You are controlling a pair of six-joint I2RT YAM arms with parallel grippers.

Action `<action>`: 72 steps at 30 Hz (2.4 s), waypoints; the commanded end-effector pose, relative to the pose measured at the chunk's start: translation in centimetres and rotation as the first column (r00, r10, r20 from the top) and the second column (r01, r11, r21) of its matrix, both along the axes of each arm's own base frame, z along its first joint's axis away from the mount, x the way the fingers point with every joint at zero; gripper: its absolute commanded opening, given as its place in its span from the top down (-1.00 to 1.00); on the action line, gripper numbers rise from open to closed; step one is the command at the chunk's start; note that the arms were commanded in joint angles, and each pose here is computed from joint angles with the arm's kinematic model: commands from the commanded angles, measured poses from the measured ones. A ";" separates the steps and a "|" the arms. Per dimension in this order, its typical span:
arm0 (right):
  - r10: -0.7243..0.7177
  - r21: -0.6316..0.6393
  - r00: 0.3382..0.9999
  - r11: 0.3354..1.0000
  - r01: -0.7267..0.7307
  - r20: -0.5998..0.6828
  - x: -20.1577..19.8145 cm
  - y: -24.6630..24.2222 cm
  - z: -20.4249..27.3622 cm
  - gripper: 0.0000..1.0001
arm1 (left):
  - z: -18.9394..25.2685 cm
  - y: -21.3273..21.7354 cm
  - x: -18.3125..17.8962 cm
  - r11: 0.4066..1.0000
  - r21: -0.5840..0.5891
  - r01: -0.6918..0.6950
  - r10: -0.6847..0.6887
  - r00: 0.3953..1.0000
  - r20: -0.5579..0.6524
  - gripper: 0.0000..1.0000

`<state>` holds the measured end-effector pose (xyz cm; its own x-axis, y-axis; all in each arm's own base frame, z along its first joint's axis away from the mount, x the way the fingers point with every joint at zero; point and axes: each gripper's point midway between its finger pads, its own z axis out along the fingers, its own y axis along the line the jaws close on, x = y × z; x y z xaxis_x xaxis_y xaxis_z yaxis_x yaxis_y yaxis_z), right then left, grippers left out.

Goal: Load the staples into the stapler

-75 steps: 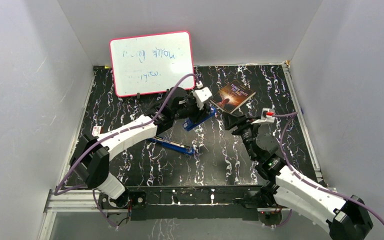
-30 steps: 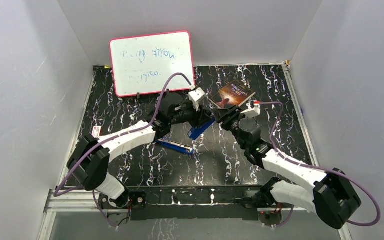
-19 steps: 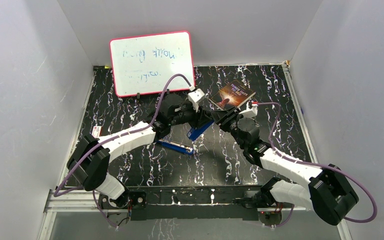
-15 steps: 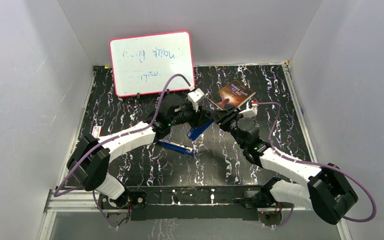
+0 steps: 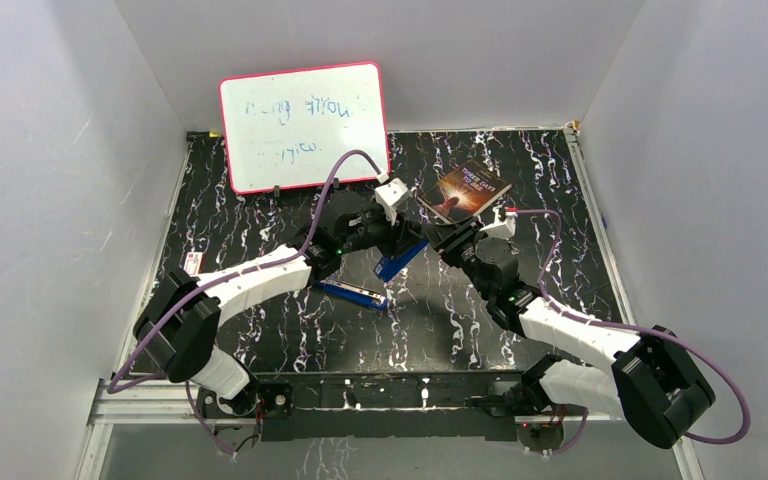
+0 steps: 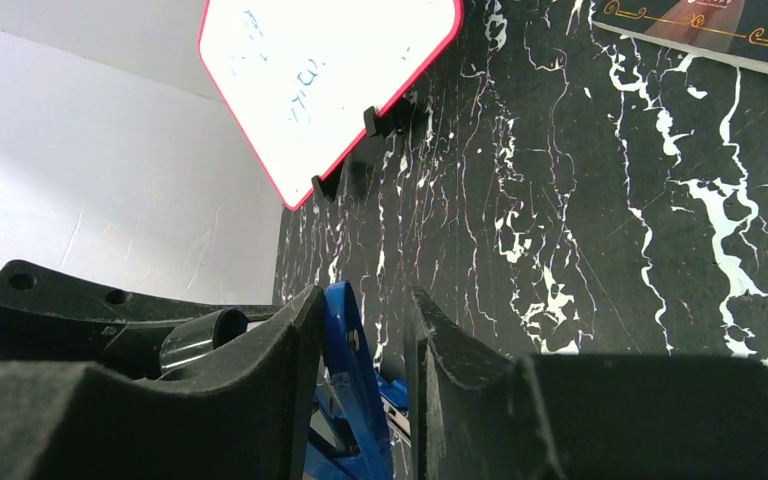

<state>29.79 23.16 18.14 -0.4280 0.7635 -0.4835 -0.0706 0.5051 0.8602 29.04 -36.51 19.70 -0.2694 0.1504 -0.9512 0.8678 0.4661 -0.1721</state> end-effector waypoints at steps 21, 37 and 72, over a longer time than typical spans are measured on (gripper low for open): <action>-0.008 -0.093 0.990 0.995 0.021 0.138 1.5 -1.9 1.5 1.00 | 8.5 1.7 0.7 0.984 -0.161 -0.069 0.105 0.969 0.225 1.00; -0.231 0.010 0.953 0.972 0.233 0.198 6.6 -13.1 6.7 1.00 | 5.6 10.9 -1.9 0.951 -0.006 -0.309 0.302 0.927 0.223 0.48; -0.127 0.167 0.951 0.983 0.082 0.282 3.8 -11.7 13.0 1.00 | 4.5 -0.9 -0.6 0.984 -0.014 0.177 -0.166 0.948 0.273 -0.93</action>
